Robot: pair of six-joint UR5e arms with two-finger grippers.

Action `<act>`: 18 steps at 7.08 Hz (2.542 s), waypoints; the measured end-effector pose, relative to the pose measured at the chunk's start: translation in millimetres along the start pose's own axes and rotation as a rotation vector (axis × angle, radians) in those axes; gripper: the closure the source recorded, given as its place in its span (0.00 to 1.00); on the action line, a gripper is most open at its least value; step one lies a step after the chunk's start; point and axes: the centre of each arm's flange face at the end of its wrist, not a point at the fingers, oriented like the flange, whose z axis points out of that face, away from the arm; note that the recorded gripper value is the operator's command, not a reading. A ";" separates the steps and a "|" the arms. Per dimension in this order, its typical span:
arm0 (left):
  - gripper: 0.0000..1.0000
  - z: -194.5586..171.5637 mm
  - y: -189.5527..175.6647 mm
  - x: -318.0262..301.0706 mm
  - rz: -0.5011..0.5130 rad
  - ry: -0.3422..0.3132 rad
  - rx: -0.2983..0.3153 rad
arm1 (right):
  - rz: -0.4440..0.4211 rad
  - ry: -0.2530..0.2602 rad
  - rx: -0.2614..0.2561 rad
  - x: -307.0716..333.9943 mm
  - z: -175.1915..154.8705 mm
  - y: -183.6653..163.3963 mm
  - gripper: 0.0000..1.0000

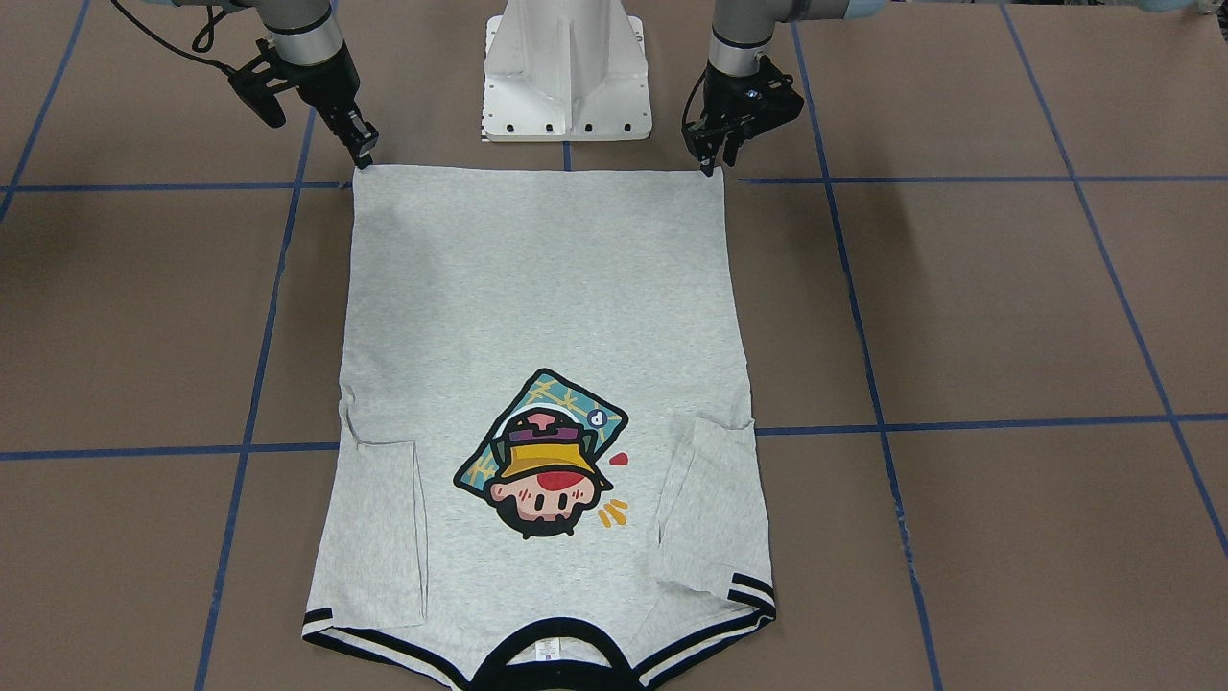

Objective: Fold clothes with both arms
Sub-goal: 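Pinch both hem corners with the left and right grippers, then lift the hem with both grippers and fold it up toward the collar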

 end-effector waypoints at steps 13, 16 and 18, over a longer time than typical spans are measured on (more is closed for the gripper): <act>1.00 -148.1 8.2 -9.1 -0.059 0.165 -0.147 | -0.055 -0.003 -0.078 7.1 -83.9 37.6 1.00; 1.00 -176.5 -45.0 23.9 -0.020 0.272 -0.068 | -0.065 -0.086 0.056 -36.6 -96.8 -31.6 1.00; 1.00 -167.1 -120.2 75.2 0.103 0.297 0.087 | -0.139 -0.108 0.172 -95.7 -75.6 -73.8 1.00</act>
